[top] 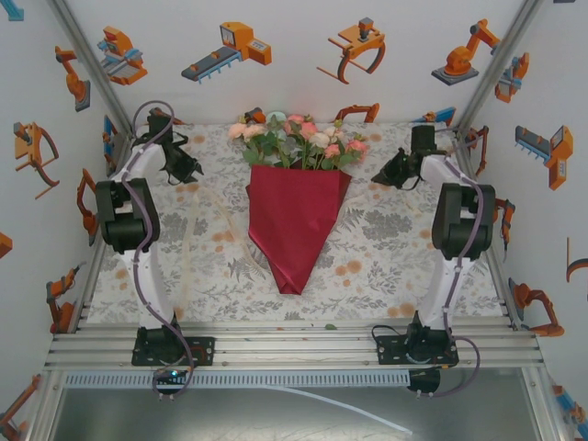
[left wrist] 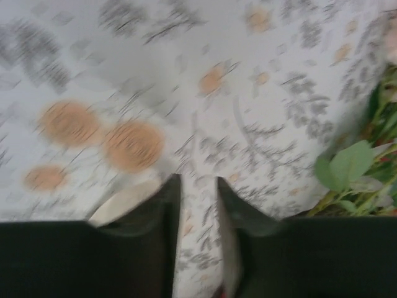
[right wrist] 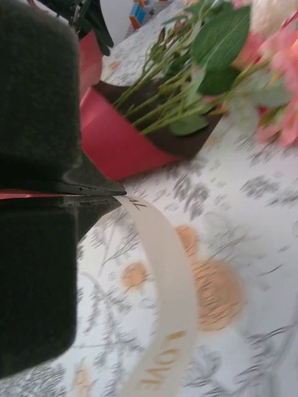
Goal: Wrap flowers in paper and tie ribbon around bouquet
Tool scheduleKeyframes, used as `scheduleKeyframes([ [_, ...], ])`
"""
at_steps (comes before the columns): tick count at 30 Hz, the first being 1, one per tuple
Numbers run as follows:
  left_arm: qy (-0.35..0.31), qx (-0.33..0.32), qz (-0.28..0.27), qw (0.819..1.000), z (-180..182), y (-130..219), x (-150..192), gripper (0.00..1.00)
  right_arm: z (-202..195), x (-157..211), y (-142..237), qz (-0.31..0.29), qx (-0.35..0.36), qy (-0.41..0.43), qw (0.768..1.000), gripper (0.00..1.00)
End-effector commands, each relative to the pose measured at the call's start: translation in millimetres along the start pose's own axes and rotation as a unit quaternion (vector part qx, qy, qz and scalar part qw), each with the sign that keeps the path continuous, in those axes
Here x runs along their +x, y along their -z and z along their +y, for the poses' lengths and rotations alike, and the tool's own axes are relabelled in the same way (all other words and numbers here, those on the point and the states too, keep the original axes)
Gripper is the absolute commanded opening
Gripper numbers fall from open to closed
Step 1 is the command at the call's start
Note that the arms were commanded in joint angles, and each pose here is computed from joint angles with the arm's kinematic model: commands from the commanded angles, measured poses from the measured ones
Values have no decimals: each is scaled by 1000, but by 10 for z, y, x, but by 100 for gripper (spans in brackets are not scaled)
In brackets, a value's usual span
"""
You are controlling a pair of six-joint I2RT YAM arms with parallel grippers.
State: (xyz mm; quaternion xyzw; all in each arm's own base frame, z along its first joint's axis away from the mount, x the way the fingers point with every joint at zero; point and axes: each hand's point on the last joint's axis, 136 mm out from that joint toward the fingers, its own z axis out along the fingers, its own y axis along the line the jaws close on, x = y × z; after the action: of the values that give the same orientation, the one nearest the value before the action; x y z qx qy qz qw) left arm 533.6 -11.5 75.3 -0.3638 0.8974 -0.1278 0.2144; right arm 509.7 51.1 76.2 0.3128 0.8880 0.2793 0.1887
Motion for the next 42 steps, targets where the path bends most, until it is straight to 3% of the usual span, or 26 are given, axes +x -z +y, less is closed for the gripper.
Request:
scheduleKeyframes([
  [1,-7,-107,-7,994,354,547,260,47,-21,156,165,3,-7,11,1000,0],
  [4,-18,-124,15,992,382,574,536,59,-74,274,190,9,-5,12,1000,0],
  [8,-4,-124,48,991,314,454,776,60,-103,358,200,16,-1,14,1000,0],
  [21,99,-139,9,985,45,121,453,61,-96,418,227,20,5,24,999,0],
  [27,71,-194,14,978,128,31,384,56,-85,401,246,19,7,28,999,0],
  [35,59,-209,37,975,185,-109,415,54,-50,364,239,18,6,28,999,0],
  [39,52,-195,48,978,126,-269,425,38,-37,358,240,19,5,29,999,0],
  [42,43,-180,47,982,65,-354,367,10,-14,357,256,21,3,27,999,0],
])
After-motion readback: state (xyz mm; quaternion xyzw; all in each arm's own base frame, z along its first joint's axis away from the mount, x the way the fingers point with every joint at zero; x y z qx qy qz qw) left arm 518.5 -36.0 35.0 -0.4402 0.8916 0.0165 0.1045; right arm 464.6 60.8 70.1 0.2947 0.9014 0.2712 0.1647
